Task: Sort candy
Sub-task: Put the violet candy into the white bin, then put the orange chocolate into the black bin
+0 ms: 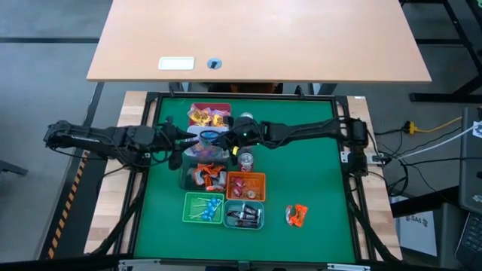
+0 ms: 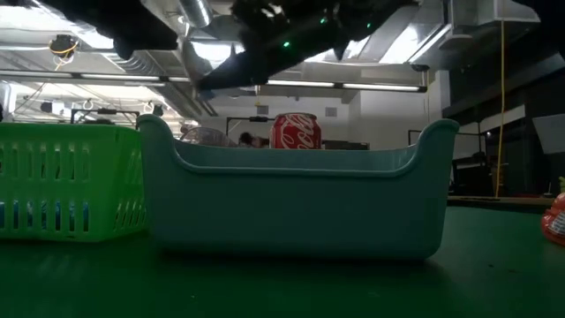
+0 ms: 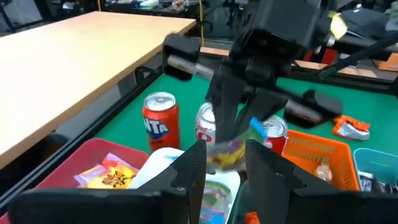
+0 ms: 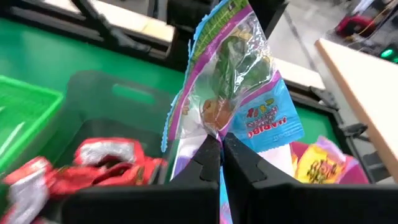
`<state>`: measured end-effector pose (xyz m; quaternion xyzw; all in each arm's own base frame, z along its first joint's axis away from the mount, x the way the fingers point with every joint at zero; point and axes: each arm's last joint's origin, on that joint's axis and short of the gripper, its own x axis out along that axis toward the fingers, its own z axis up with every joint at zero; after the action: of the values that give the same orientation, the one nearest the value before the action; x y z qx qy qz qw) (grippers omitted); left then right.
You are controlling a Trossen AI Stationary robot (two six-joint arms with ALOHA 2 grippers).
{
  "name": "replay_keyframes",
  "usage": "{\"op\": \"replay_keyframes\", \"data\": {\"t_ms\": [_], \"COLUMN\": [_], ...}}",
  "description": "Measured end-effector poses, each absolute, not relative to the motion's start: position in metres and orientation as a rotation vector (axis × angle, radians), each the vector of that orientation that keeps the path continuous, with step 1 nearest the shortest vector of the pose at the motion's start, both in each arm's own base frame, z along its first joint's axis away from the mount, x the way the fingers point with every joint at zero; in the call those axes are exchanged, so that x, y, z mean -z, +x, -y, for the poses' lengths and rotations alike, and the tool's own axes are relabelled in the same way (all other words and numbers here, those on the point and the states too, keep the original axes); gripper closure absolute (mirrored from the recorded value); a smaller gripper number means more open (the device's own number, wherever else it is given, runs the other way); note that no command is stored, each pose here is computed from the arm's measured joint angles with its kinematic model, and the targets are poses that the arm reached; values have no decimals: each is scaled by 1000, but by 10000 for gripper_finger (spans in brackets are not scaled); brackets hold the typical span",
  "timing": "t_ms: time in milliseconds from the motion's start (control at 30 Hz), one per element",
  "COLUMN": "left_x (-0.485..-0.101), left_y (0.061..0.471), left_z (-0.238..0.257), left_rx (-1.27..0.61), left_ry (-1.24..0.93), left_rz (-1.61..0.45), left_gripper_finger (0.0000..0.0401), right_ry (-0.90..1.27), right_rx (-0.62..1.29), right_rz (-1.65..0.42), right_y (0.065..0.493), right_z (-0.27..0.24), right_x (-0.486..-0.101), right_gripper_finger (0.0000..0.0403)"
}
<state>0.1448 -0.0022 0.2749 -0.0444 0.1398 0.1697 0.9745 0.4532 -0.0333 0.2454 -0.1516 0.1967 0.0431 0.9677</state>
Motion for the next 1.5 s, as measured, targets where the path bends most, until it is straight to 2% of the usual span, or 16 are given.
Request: {"op": "replay_keyframes", "data": {"t_ms": [400,767,933,1133,1267,1400,1500], "left_x": [-265,-262,-260,-259,-257,-254,-252], "left_y": [143,147,149,153,156,158,160], "left_z": [3,4,4,4,4,5,5], "left_rx": [-328,-334,-336,-338,-339,-340,-342], "left_ry": [-67,-83,-82,-84,-81,-76,-72], "left_rz": [-386,-410,-422,-427,-441,-458,-474], "left_gripper_finger": [300,300,300,300,300,300,300], "right_ry": [-314,-366,-378,-347,-215,-35,17], "right_rx": [-56,163,201,112,6,-47,-99], "right_rz": [-429,-475,-518,-721,-899,-1097,-1272], "right_y": [463,463,460,441,424,404,386], "right_z": [35,42,41,16,-12,-40,-63], "right_x": [-220,-221,-235,-279,-301,-306,-300], "right_gripper_finger": [395,284,264,269,271,271,271]}}
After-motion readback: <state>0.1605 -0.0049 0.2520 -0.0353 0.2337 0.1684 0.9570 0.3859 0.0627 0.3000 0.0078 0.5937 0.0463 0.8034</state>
